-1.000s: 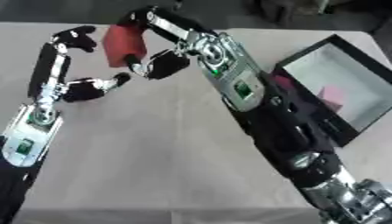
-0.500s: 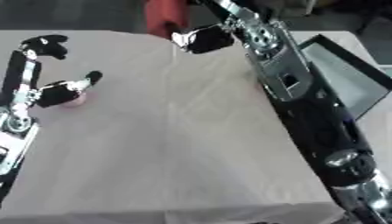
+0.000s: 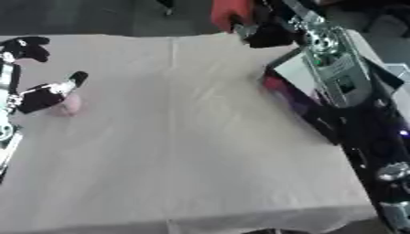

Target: Pick up the objects with one hand, pass them to the other hand, and then place them into the box on the other side of the table.

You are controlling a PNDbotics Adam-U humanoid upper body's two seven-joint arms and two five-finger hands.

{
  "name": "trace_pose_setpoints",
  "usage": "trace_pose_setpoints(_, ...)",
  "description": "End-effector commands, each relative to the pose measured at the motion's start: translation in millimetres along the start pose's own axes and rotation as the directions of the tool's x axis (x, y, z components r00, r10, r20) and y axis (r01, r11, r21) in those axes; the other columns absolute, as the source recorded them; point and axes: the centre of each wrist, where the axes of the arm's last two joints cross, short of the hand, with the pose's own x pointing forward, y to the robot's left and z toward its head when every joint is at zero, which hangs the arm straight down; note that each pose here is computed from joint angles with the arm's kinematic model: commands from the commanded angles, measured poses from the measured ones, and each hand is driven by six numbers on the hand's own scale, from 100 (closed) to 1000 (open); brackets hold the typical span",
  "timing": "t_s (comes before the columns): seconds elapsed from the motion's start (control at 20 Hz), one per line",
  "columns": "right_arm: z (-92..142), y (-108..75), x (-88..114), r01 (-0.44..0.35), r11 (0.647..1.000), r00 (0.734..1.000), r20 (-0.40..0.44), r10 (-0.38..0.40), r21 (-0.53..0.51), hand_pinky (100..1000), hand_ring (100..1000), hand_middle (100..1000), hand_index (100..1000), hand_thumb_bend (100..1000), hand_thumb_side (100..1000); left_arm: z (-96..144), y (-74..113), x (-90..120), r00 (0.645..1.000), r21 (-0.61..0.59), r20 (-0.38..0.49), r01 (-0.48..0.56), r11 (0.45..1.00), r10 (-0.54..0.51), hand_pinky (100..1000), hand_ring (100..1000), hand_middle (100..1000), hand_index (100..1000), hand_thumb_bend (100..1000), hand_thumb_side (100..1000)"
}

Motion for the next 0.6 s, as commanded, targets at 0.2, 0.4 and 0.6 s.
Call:
trace_pose_setpoints(0.2, 17, -39.8, -21, -0.066, 0.991, 0.994, -0.089, 0.056, -0.116, 987, 815, 561, 629, 100, 100, -6, 20.2, -1, 1.0, 0.058, 0.013, 0.022, 0.998, -0.022, 745, 557, 531, 739, 657, 387)
trace_pose_setpoints(0.4, 32, -52.5, -42, -0.113, 0.981, 0.981, -0.176, 0.084, -0.157, 983, 813, 562, 630, 100, 100, -6, 23.0, -1, 1.0, 0.076, 0.01, 0.019, 0.997, -0.02, 745, 557, 531, 738, 653, 385)
trace_pose_setpoints(0.6, 46, -62.8, -64, -0.144, 0.969, 0.96, -0.264, 0.088, -0.199, 984, 815, 569, 637, 100, 100, -7, 26.0, -1, 1.0, 0.09, 0.01, 0.018, 0.996, -0.019, 745, 557, 531, 738, 653, 385)
